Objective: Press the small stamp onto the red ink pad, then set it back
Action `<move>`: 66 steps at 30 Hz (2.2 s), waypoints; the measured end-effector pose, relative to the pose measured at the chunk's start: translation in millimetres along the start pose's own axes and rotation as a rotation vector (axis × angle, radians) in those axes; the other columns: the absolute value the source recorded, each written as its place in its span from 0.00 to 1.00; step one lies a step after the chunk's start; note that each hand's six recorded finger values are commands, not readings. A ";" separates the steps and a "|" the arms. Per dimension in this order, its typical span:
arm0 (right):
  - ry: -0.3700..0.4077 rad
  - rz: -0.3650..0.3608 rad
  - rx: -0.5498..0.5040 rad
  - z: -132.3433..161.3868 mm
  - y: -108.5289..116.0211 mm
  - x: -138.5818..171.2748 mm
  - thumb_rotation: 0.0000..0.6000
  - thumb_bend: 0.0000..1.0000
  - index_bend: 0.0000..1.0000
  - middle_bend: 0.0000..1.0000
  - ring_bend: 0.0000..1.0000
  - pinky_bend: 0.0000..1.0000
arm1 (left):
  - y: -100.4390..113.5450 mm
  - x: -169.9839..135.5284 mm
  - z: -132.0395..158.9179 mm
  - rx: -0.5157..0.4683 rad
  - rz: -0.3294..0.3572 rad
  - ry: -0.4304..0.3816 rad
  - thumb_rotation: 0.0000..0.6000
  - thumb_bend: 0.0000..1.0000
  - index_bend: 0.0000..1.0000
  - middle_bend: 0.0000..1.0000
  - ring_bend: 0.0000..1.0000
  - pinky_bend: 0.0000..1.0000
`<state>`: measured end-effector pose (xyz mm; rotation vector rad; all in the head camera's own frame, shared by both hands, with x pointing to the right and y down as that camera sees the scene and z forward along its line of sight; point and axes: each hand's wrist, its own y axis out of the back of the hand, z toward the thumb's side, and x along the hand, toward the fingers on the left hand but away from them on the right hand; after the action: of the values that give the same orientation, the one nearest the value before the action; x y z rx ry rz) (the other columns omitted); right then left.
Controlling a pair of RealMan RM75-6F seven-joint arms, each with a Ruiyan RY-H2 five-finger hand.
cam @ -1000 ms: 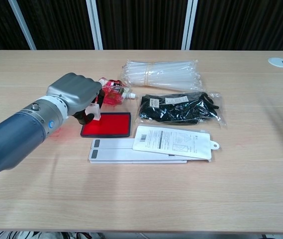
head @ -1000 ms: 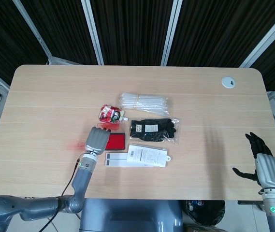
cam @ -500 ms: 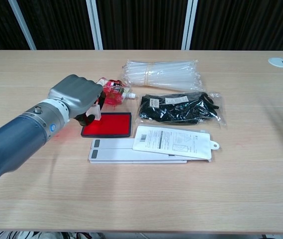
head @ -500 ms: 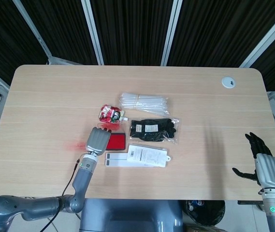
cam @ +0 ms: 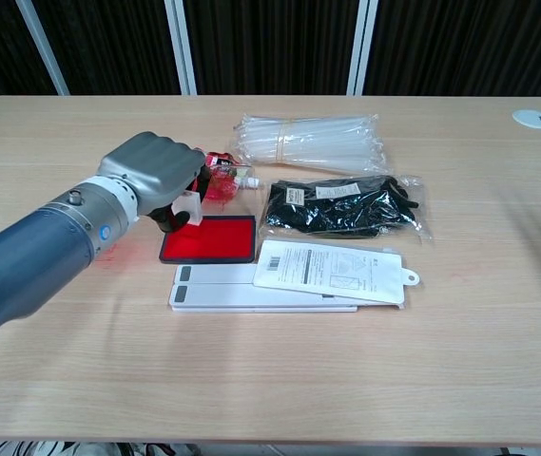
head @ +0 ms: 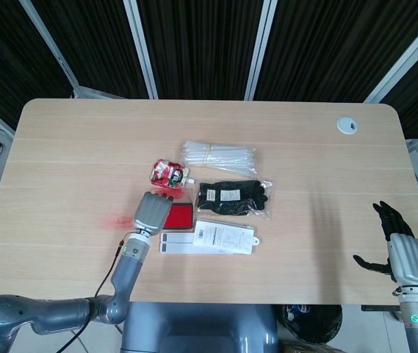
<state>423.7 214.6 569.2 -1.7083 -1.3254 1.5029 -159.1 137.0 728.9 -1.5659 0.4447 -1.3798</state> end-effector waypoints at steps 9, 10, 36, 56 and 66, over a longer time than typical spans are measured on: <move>-0.001 0.000 -0.001 -0.2 0.2 -0.1 1.00 0.08 0.00 0.00 0.00 0.16 | -1.3 -0.3 5.1 0.005 -0.007 -0.009 1.00 0.51 0.77 0.76 0.58 0.62; -0.001 0.001 -0.001 -0.3 0.1 -0.1 1.00 0.08 0.00 0.00 0.00 0.16 | -2.1 -0.4 5.5 0.005 -0.008 -0.009 1.00 0.51 0.77 0.76 0.58 0.62; -0.001 0.000 -0.003 -0.2 0.1 -0.1 1.00 0.08 0.00 0.00 0.00 0.16 | -21.1 -1.6 4.8 0.031 -0.045 -0.003 1.00 0.51 0.77 0.77 0.58 0.62; 0.000 -0.002 -0.008 -0.1 0.9 0.5 1.00 0.08 0.00 0.00 0.00 0.16 | 15.7 -1.3 -6.6 -0.013 0.038 0.028 1.00 0.51 0.77 0.76 0.58 0.62; 0.000 -0.004 -0.012 0.1 1.2 0.6 1.00 0.08 0.00 0.00 0.00 0.16 | 22.7 -16.9 -44.5 -0.003 0.049 0.064 1.00 0.51 0.75 0.76 0.58 0.62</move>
<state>423.9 214.6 567.8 -1.7125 -1.3400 1.4961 -197.2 121.2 696.1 -1.5073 0.5210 -1.3951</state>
